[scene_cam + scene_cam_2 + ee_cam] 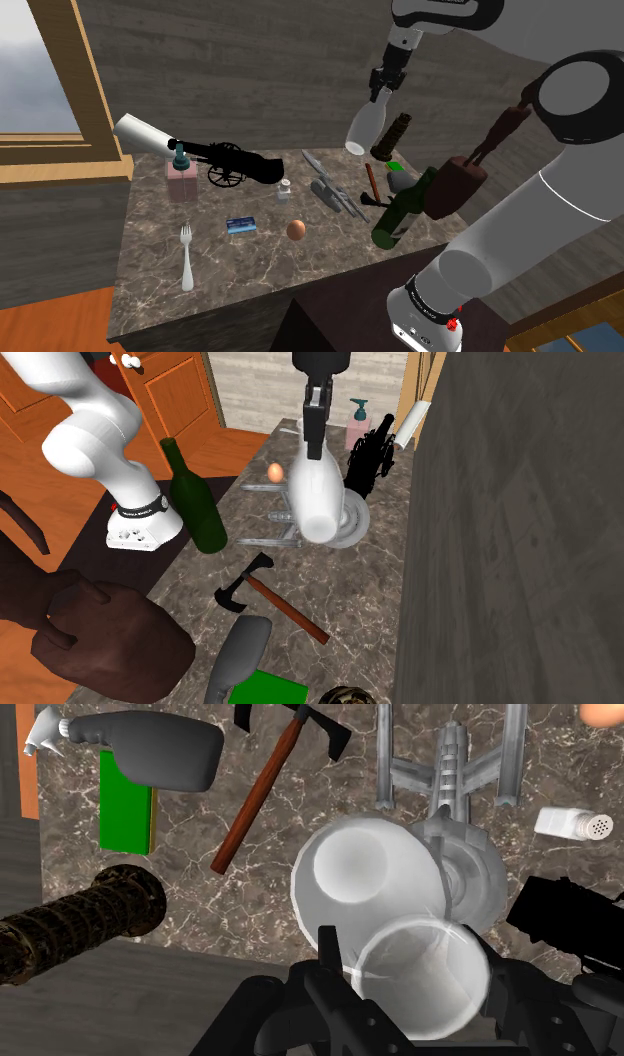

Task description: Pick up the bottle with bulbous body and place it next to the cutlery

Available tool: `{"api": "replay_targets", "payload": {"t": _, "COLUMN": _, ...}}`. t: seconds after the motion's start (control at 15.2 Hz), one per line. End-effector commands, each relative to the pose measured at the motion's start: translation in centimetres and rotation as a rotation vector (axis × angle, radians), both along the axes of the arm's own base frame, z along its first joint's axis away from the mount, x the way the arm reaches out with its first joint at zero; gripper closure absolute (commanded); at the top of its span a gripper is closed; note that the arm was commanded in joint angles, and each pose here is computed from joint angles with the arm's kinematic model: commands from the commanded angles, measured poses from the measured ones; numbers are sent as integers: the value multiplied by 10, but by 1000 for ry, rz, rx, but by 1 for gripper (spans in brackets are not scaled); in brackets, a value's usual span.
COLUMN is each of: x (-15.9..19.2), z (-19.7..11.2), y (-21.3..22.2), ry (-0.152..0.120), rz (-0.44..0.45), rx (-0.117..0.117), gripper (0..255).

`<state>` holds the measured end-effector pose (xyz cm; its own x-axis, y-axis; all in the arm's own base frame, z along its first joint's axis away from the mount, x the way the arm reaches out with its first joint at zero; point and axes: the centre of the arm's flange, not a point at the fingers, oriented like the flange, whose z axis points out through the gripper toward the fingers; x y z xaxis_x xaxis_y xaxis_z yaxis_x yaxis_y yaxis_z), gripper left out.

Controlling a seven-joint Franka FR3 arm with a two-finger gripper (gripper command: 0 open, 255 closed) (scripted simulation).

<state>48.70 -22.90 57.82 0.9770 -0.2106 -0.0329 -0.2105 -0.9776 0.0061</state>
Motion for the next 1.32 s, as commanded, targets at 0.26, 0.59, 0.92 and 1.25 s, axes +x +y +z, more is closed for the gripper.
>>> {"api": "replay_targets", "payload": {"t": 0.26, "x": 0, "z": 33, "y": -1, "ry": 0, "rz": 0, "rx": 0, "gripper": 255}}
{"api": "replay_targets", "payload": {"t": 0.59, "x": 0, "z": 59, "y": -1, "ry": 0, "rz": 0, "rx": 0, "gripper": 255}}
{"api": "replay_targets", "payload": {"t": 0.92, "x": 0, "z": 85, "y": -1, "ry": 0, "rz": 0, "rx": 0, "gripper": 255}}
{"api": "replay_targets", "payload": {"t": 1.25, "x": 0, "z": 112, "y": -1, "ry": 0, "rz": 0, "rx": 0, "gripper": 255}}
